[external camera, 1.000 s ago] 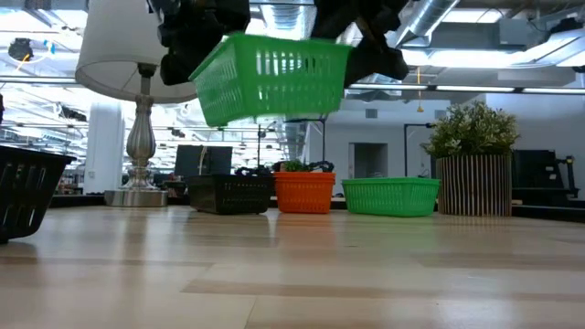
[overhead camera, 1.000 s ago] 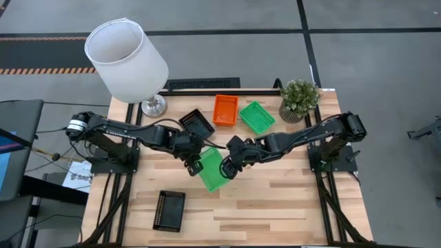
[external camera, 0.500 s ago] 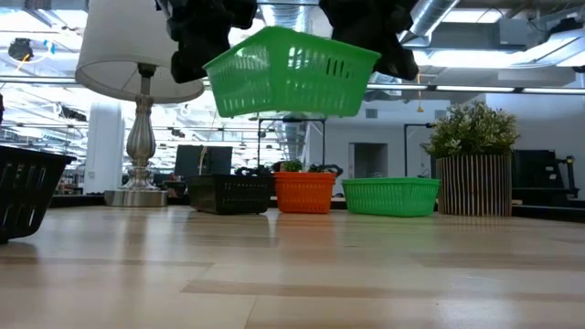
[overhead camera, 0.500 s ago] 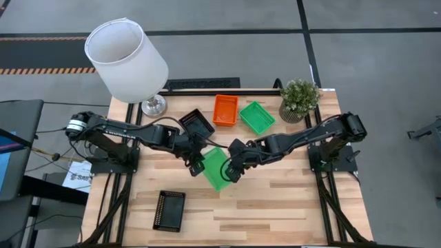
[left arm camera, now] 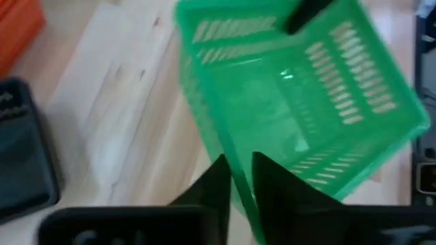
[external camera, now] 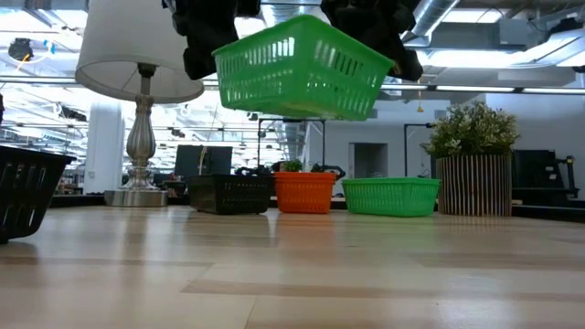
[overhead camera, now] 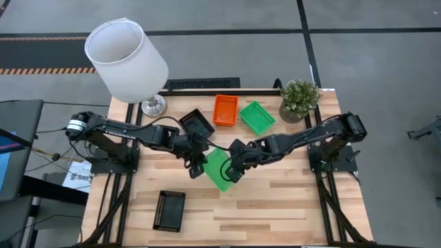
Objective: Stack baskets by color
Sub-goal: Stack the left green bin on top of the right green bin
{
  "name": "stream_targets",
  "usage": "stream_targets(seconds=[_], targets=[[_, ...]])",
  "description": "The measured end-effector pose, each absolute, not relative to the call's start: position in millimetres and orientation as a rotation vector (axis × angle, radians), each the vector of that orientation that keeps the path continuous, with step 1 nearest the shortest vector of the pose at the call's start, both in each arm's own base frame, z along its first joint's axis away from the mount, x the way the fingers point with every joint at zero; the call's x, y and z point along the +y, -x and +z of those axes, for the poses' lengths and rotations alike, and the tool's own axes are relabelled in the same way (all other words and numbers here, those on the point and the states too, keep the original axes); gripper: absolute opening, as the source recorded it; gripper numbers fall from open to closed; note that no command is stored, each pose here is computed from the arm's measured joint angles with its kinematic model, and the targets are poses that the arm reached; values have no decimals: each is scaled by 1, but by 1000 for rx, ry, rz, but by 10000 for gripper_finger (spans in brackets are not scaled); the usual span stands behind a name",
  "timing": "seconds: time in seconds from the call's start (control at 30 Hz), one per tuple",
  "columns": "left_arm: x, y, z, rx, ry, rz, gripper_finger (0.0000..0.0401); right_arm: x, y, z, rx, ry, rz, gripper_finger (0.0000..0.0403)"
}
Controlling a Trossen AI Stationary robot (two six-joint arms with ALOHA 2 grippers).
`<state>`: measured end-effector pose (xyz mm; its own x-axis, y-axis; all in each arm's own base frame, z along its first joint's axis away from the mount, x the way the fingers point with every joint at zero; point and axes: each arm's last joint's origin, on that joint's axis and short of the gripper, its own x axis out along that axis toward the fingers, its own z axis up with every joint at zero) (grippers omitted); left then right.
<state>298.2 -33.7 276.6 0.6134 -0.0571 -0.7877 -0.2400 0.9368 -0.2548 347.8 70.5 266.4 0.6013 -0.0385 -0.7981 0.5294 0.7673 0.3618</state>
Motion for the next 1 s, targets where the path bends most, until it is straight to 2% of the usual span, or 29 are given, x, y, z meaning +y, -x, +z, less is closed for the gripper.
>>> stream_targets(seconds=[0.13, 0.27, 0.43, 0.53, 0.77, 1.0], targets=[[-35, -300, 282, 900, 368, 54, 116, 68, -348, 266, 877, -629, -355, 6], [-35, -302, 304, 870, 370, 39, 199, 61, -348, 266, 893, -610, -348, 5], [-32, -302, 348, 788, 314, 65, 266, 44, -344, 272, 925, -573, -318, 4], [-32, -299, 375, 734, 288, 71, 280, 25, -335, 282, 925, -553, -340, 4], [-29, -280, 432, 601, 266, 129, 283, -37, -297, 309, 954, -489, -465, 4], [-33, -247, 457, 518, 270, 173, 284, -117, -248, 316, 956, -490, -601, 3]])
